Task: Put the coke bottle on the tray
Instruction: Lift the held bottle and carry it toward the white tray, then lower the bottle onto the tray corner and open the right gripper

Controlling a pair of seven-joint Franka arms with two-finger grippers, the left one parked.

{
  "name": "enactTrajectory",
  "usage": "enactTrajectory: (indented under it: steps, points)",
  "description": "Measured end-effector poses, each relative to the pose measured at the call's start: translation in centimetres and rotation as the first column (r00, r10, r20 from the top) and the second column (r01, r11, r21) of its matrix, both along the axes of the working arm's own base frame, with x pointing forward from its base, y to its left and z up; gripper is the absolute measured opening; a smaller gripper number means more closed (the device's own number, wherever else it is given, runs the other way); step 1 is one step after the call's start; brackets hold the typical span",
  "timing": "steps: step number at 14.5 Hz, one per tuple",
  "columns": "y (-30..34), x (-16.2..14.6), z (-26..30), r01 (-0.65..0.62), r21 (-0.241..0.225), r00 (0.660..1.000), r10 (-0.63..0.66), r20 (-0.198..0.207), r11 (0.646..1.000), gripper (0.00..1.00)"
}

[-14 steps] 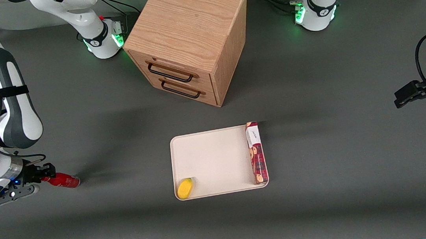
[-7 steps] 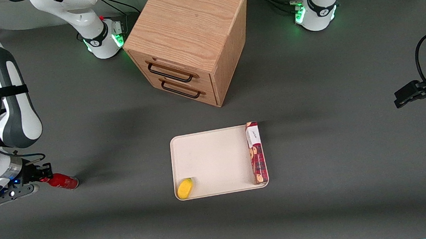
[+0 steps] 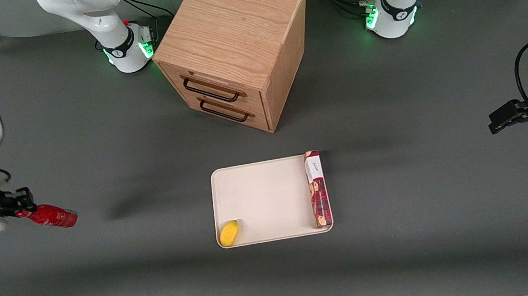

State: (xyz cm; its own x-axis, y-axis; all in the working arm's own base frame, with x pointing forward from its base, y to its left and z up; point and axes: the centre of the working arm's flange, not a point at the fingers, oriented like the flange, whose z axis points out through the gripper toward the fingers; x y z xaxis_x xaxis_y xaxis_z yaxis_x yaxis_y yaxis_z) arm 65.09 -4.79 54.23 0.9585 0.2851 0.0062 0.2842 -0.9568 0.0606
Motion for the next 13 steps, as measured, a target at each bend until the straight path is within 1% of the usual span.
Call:
enactTrajectory:
  steps: [2, 3, 4, 6, 7, 8, 9, 11, 13]
  points:
    - [4.4, -1.1, 4.5, 0.012, 0.023, 1.000, -0.012, -0.011, 1.000, 0.32]
    - [7.0, -1.6, 5.7, 0.041, 0.036, 0.999, -0.040, -0.021, 0.999, 0.32]
    - [10.4, -2.1, 6.2, 0.095, 0.050, 0.995, -0.094, -0.030, 0.994, 0.32]
    - [17.5, -3.1, 5.8, 0.222, 0.076, 0.974, -0.218, -0.056, 0.972, 0.32]
    - [21.1, -3.7, 5.1, 0.286, 0.083, 0.957, -0.280, -0.079, 0.955, 0.32]
    - [24.1, -4.2, 4.1, 0.351, 0.078, 0.934, -0.342, -0.103, 0.933, 0.32]
    - [26.8, -4.4, 2.6, 0.407, 0.062, 0.910, -0.398, -0.115, 0.911, 0.32]
    - [31.5, -4.3, -1.6, 0.460, 0.044, 0.885, -0.453, -0.111, 0.887, 0.32]
    - [34.6, -4.0, -7.0, 0.501, 0.047, 0.863, -0.495, -0.100, 0.864, 0.32]
